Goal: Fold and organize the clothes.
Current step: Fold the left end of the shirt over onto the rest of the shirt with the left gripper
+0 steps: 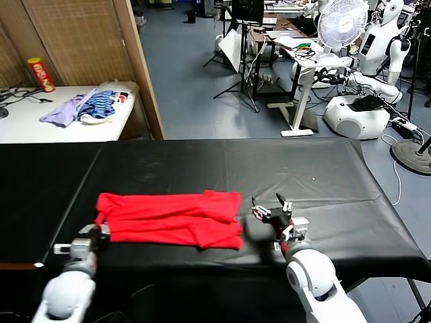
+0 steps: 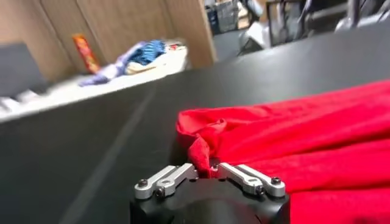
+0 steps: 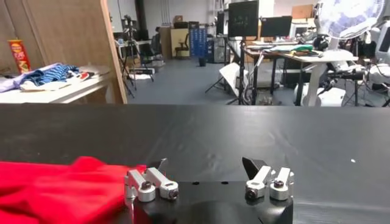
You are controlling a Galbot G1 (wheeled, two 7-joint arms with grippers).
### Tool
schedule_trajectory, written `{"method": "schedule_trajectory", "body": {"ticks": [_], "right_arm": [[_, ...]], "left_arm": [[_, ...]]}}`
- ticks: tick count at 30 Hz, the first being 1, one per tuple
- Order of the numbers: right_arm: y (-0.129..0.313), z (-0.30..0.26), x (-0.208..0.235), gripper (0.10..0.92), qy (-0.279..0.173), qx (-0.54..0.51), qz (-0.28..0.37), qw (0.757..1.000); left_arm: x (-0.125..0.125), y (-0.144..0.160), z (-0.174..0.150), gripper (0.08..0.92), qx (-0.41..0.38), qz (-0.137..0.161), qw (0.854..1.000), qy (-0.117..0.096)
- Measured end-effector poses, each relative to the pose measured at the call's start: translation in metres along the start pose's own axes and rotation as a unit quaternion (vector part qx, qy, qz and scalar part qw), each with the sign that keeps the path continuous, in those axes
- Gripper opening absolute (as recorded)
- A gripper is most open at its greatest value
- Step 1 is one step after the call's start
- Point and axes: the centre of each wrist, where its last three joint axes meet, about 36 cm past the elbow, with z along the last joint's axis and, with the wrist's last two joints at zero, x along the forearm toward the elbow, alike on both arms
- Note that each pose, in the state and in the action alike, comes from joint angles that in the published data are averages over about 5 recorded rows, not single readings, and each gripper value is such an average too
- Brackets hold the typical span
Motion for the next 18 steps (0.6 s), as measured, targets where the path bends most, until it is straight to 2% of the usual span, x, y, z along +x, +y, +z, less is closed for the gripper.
{"method": "schedule_trajectory", "body": {"ticks": [3, 6, 11, 18], "right_arm": [[0.004, 0.001, 0.003, 0.798, 0.001, -0.002, -0.002, 1.0], [0.007, 0.002, 0.005, 0.798, 0.002, -0.001, -0.002, 1.0], [0.005, 0.002, 0.01, 0.798, 0.005, 0.003, 0.007, 1.0], [-0.003, 0.004, 0.015, 0.798, 0.009, 0.005, 0.02, 1.0]], "left_arm": [[0.001, 0.017, -0.009, 0.159, -0.016, -0.009, 1.0, -0.005], [0.01, 0.01, -0.024, 0.159, 0.007, 0.007, 1.0, -0.007], [0.035, -0.035, -0.061, 0.159, 0.089, 0.077, 0.993, -0.019], [0.061, -0.1, -0.103, 0.159, 0.209, 0.192, 0.959, -0.013]]}}
